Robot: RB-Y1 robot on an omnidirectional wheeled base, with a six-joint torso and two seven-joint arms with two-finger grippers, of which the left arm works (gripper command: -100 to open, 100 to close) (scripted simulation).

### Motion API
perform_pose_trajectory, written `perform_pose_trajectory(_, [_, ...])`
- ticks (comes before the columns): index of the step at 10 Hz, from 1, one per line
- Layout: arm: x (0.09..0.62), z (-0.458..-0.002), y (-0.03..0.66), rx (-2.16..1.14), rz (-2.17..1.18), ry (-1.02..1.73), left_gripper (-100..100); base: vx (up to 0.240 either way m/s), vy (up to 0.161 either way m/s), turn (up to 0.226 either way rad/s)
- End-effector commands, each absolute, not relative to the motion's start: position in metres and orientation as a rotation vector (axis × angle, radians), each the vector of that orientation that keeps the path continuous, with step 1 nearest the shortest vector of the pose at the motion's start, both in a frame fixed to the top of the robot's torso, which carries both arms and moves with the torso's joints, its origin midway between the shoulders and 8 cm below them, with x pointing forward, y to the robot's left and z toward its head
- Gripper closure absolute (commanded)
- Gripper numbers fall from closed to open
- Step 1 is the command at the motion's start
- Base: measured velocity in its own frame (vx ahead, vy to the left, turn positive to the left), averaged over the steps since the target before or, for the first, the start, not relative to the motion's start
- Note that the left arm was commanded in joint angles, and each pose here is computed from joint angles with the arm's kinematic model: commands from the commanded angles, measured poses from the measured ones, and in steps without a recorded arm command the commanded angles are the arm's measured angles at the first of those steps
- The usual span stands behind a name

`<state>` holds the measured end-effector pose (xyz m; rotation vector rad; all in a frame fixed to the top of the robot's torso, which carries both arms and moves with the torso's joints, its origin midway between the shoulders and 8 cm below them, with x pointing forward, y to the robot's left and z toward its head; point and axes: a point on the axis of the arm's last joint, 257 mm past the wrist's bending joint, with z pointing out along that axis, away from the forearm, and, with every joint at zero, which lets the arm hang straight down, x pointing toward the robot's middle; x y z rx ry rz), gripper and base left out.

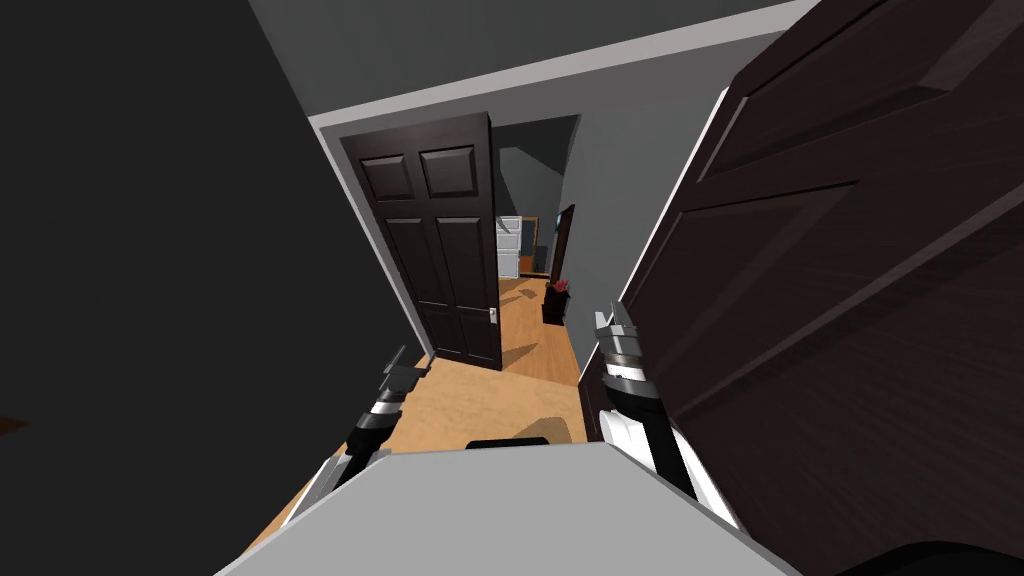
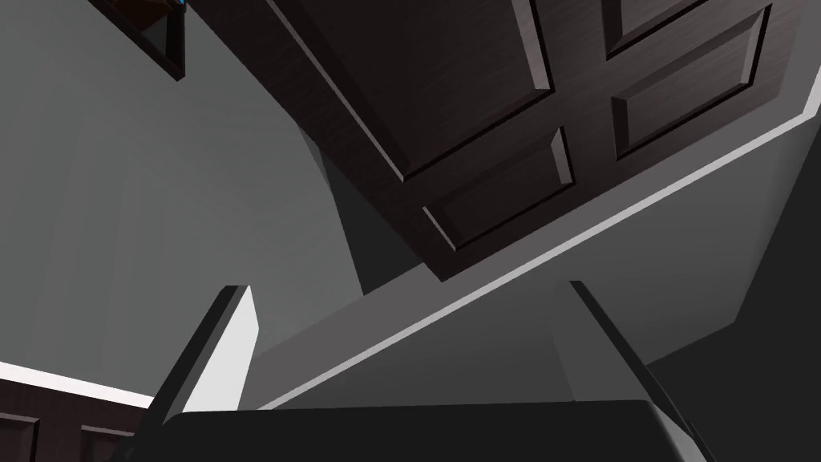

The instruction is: Pull the door open

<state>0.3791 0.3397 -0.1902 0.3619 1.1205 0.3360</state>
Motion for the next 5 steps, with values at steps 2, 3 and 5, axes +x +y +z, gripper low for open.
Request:
perform_pose_trajectory(2, [0.378, -0.209, 0.346, 0.42, 0.411, 1.145, -100, 0.089, -0.041, -0.043])
perform_pose_trajectory(3, [0.378, -0.209, 0.346, 0.427, 0.421, 1.143, -100, 0.072, -0.038, -0.025])
perform_pose_trajectory(5, [0.375, -0.226, 0.351, 0.48, 0.485, 1.163, -100, 0.082, -0.04, -0.052])
